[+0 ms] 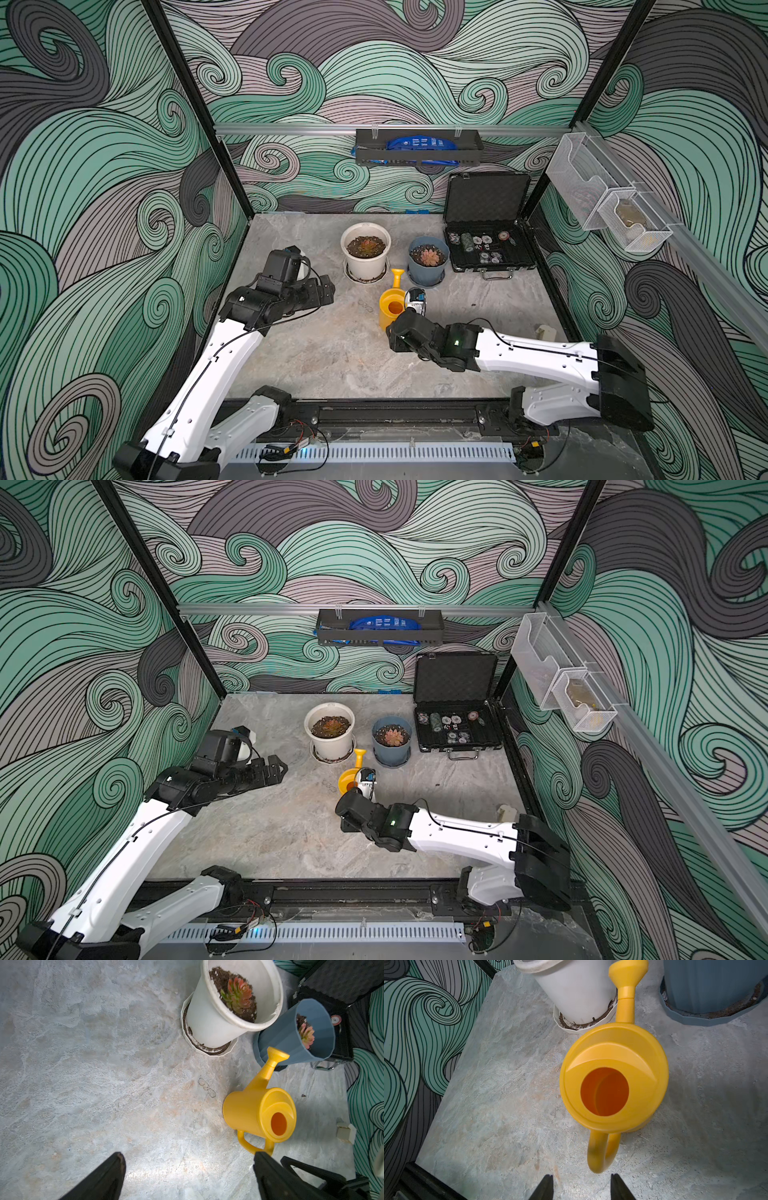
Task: Water the succulent around the soil edge
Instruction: Pick up the watering can from the center of the board.
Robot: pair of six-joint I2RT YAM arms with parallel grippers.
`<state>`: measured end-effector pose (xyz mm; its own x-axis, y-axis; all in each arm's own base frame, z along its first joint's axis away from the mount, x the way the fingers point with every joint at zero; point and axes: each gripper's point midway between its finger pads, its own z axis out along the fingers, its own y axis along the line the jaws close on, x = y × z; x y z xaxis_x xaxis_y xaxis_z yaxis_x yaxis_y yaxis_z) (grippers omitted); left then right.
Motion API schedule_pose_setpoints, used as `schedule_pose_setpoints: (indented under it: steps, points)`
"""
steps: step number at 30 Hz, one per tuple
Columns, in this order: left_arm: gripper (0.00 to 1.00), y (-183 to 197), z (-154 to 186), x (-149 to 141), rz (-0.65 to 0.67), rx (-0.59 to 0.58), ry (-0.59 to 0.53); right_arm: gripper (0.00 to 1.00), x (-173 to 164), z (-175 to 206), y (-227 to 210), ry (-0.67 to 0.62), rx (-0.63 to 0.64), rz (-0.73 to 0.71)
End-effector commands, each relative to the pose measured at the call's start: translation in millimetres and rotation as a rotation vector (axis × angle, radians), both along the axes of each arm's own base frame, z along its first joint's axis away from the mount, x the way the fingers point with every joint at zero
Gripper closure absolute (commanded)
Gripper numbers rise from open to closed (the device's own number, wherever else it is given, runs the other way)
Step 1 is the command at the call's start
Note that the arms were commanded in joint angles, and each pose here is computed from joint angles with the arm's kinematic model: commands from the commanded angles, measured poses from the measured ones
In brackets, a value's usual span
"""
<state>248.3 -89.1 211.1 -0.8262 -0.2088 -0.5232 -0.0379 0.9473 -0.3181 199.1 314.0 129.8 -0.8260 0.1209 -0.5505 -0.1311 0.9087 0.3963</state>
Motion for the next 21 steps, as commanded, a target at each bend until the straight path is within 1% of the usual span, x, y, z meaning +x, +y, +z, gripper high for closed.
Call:
schedule_pose_setpoints:
  steps: [1, 6, 13, 19, 21]
  points:
    - [0.01, 0, 6, 5, -0.014, -0.011, -0.050, 0.52, 7, -4, -4, -0.010, -0.061, -0.046]
    - [0.01, 0, 2, 5, -0.007, -0.019, -0.036, 0.52, 13, -19, -7, -0.004, -0.140, -0.086]
    - [0.01, -2, 2, 4, -0.010, -0.030, -0.036, 0.53, 17, -29, -6, 0.009, -0.218, -0.106]
    - [0.01, -1, 3, 3, -0.005, -0.031, -0.041, 0.59, 21, -38, -6, 0.009, -0.265, -0.120]
    - [0.01, -1, 3, 3, -0.006, -0.031, -0.042, 0.63, 21, -39, -6, 0.008, -0.271, -0.121]
